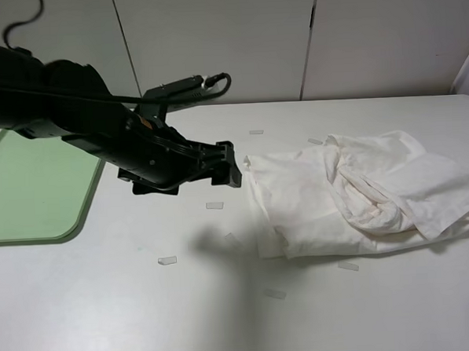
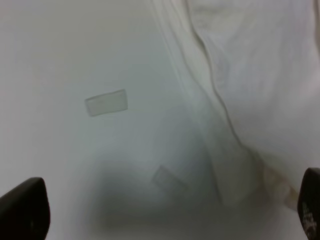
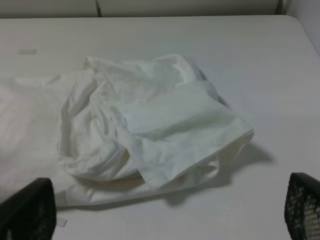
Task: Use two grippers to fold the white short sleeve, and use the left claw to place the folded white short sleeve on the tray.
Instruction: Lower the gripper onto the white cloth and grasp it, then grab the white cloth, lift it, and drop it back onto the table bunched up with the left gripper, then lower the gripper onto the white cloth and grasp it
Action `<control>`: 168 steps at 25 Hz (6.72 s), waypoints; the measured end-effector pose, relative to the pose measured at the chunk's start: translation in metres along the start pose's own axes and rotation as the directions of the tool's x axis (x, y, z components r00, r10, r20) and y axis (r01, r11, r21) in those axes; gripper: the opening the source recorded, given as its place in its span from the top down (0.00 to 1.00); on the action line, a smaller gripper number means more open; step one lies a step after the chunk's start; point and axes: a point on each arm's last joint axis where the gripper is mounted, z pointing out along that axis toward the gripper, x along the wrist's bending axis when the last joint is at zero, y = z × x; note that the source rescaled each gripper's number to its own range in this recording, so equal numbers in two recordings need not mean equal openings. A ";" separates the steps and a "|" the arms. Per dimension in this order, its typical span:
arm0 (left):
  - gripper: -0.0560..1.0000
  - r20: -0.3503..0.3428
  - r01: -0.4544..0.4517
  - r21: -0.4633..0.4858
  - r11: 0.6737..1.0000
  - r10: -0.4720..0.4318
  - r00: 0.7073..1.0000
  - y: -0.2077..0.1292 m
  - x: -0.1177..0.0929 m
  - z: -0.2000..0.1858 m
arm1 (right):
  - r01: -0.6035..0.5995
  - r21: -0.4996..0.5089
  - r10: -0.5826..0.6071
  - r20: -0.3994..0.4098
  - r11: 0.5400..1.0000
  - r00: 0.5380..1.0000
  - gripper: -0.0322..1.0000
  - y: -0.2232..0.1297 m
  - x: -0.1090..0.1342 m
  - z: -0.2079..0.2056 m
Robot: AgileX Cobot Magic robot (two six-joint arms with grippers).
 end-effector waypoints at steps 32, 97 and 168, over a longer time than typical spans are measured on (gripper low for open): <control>0.01 0.025 0.045 0.004 0.999 -0.045 0.999 -0.001 -0.059 0.135 | 0.000 0.000 0.000 0.000 1.000 1.000 0.00 0.000 0.000 0.000; 0.95 -0.239 -0.425 0.228 0.876 0.474 0.848 0.042 -0.015 -0.110 | 0.000 0.000 0.000 0.000 1.000 1.000 0.00 0.000 0.000 0.000; 0.00 -0.039 -0.461 0.107 0.881 0.467 0.884 0.022 -0.043 0.096 | 0.000 0.000 0.000 0.000 1.000 1.000 0.00 0.000 0.000 0.000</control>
